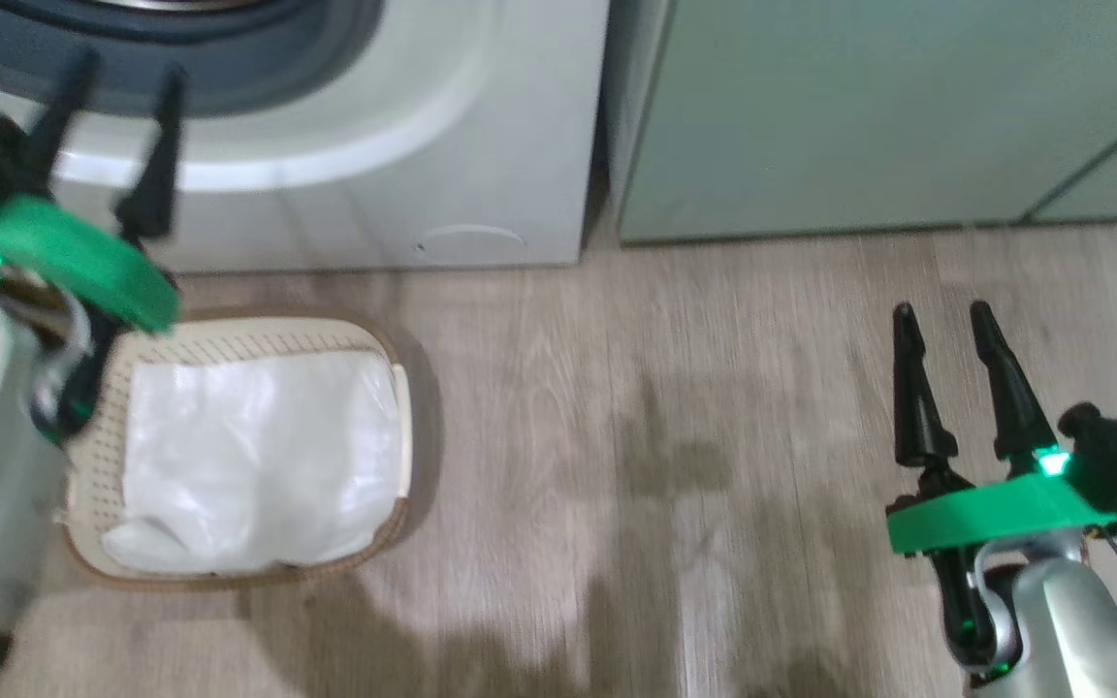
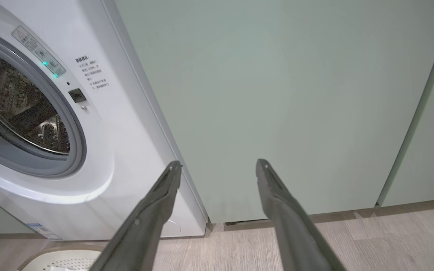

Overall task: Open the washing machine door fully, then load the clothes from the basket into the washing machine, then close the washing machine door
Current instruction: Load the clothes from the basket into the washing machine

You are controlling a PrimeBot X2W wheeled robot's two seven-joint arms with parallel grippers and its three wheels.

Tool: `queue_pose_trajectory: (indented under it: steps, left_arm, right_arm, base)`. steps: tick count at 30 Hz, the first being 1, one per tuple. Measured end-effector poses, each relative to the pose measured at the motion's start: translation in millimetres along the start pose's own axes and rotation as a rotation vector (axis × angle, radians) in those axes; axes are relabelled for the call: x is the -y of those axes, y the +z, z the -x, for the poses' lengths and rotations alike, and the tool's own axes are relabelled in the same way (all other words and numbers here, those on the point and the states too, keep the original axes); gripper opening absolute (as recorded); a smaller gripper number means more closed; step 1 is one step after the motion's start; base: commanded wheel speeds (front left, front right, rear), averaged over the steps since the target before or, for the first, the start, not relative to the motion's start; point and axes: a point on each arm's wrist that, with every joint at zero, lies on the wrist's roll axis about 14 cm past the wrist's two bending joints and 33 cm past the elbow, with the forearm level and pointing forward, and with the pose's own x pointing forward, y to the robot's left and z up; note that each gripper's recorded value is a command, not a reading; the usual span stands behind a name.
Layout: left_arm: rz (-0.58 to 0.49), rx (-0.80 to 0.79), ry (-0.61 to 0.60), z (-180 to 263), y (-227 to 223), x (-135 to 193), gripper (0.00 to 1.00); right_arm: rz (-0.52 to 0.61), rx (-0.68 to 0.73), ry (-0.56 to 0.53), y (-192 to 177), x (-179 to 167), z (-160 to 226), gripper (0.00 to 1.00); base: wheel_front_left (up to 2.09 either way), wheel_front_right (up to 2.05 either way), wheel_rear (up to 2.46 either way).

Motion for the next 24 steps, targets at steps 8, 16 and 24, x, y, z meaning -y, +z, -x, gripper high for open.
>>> queue_pose_trajectory:
  steps: [8,16,24]
  left_arm:
    - [0.035,0.094,0.118,78,22,9,1.00]
    - [0.093,0.134,0.187,132,22,26,1.00]
    - [0.117,0.138,0.222,161,14,48,1.00]
  right_arm:
    - [-0.006,0.059,0.029,24,-12,22,1.00]
    - [-0.005,0.091,0.031,36,-13,42,1.00]
    - [-0.008,0.124,0.033,47,-14,55,1.00]
  base:
    - [0.00,0.00,0.00]
    - [0.00,0.00,0.00]
    - [0.00,0.00,0.00]
